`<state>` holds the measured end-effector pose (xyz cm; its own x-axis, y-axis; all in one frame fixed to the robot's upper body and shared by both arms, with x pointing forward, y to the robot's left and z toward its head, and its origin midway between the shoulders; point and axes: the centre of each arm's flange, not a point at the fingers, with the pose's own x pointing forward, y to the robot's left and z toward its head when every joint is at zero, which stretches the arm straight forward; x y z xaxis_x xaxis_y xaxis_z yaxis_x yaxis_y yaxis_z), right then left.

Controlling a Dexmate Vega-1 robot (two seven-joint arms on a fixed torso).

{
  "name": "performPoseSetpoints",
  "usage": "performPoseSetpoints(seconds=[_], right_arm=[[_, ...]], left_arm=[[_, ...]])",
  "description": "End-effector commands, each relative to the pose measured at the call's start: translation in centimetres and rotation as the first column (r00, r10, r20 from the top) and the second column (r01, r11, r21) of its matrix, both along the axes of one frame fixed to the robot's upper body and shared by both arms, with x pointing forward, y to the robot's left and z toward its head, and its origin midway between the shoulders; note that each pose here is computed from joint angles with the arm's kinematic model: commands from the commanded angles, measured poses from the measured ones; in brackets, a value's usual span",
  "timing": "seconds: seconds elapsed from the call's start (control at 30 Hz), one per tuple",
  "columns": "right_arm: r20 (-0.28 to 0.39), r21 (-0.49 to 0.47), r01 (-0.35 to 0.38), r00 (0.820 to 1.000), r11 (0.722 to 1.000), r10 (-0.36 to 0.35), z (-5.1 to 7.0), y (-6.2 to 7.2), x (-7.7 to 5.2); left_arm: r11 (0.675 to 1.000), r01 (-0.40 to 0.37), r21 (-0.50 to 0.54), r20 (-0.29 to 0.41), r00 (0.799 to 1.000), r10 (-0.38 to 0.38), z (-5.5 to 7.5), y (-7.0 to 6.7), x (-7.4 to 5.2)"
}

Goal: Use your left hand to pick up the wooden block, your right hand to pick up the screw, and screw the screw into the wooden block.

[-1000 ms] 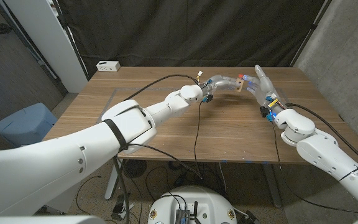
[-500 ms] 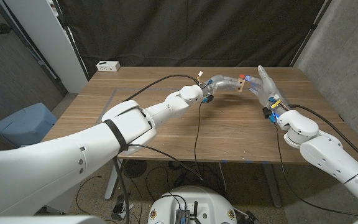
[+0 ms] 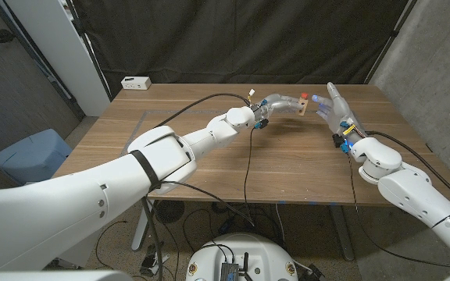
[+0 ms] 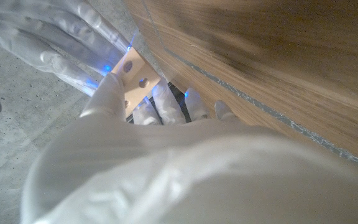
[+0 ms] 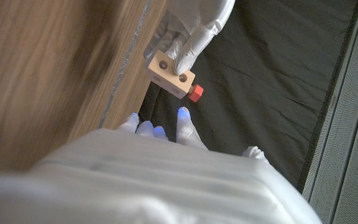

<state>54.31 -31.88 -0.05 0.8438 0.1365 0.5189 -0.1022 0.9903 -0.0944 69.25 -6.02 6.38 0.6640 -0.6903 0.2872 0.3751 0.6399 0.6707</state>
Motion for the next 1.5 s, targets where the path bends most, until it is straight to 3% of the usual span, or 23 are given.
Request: performPoseSetpoints(seconds=[0.03, 1.0, 1.5], right_arm=[[0.000, -0.001, -0.002, 1.000, 1.000, 0.002, 0.5, -0.5, 1.3], [0.017, -0.022, -0.070, 0.997, 0.997, 0.070, 1.8, 1.3, 3.3], [0.019, -0.030, -0.087, 0.996, 0.996, 0.088, 1.8, 2.1, 3.4]], left_arm=[[1.000, -0.002, 0.007, 0.003, 1.000, 0.002, 0.2, 0.0, 0.0], [1.000, -0.017, 0.009, -0.013, 1.000, 0.017, 0.0, -0.1, 0.2], [1.000, -0.026, 0.011, -0.018, 0.999, 0.027, 0.1, -0.1, 0.3]])
